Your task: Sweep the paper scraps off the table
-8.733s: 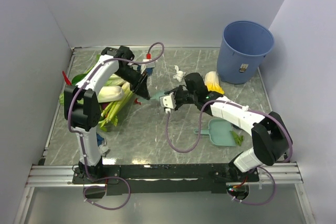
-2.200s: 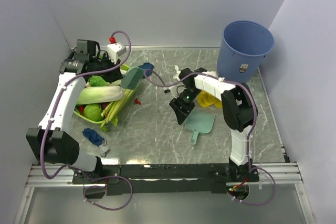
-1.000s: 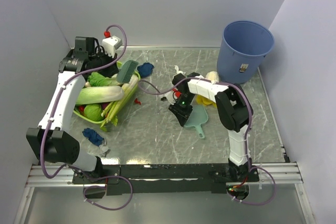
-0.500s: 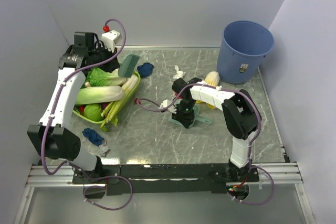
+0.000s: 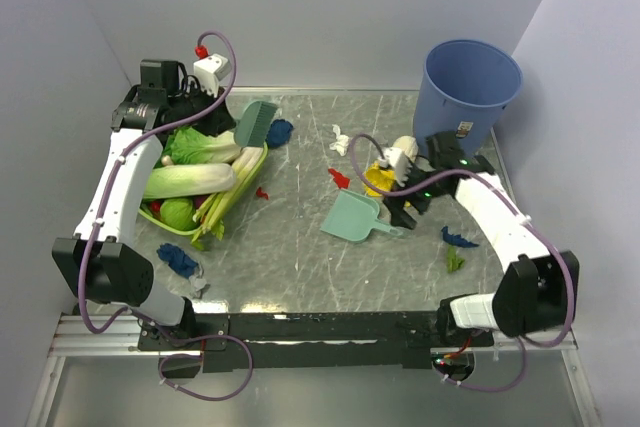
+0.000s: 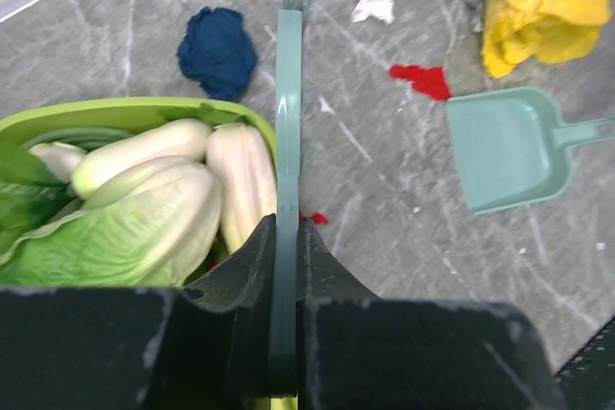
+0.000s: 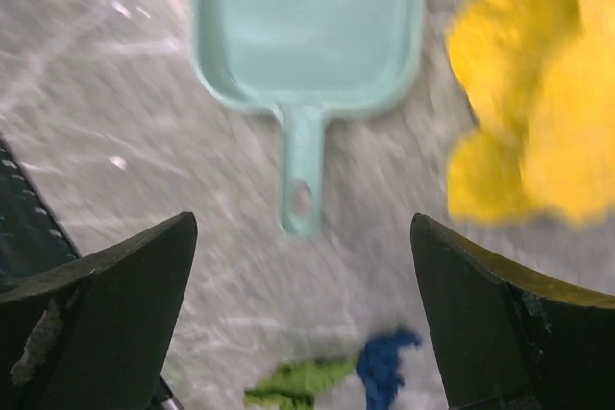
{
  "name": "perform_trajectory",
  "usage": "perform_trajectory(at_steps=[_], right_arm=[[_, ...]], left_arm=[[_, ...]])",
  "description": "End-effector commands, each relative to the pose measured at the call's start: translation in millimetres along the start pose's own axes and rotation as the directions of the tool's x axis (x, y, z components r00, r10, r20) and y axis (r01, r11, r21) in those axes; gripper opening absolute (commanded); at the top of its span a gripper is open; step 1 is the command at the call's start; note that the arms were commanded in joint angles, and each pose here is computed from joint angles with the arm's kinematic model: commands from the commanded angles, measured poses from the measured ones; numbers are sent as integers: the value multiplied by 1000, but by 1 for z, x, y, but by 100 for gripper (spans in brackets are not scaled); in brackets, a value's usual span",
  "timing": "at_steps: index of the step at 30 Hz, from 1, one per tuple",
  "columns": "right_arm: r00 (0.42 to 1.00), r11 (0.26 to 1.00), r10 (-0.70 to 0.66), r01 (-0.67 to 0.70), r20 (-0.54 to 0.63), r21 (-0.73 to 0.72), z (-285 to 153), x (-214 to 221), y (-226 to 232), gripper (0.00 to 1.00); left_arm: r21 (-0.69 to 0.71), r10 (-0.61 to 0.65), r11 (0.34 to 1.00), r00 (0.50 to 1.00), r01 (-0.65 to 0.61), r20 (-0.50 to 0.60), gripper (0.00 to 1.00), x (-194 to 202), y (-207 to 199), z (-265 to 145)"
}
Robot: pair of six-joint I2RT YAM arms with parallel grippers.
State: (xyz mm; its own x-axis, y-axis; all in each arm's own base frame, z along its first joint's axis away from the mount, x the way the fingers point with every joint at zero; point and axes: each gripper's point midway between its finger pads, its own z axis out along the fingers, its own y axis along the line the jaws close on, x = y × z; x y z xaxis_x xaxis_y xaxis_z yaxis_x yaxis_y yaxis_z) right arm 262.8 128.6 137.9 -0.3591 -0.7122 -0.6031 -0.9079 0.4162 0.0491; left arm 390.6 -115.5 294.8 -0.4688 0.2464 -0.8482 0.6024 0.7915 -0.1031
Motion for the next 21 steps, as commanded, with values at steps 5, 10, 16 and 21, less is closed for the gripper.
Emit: perform_trajectory(at_steps=[5,10,16,21], right_arm=[[987,988,-153,151,46,34,0,43,-11,96],[977,980,-195,198,88,-28,21,61,-6,86],[948,951,-309,310,78,-2,46,84,-5,84],[950,950,-309,310,50,-22,52,90,-11,78]], left_arm=[[82,56,994,986,-70,160,1,-45,-20,-15],[18,76,997,987,-79,143,1,-41,-11,-19],[-44,90,995,993,-87,75,1,-24,-7,-34],[-104,107,989,993,-101,52,1,-19,1,-39]])
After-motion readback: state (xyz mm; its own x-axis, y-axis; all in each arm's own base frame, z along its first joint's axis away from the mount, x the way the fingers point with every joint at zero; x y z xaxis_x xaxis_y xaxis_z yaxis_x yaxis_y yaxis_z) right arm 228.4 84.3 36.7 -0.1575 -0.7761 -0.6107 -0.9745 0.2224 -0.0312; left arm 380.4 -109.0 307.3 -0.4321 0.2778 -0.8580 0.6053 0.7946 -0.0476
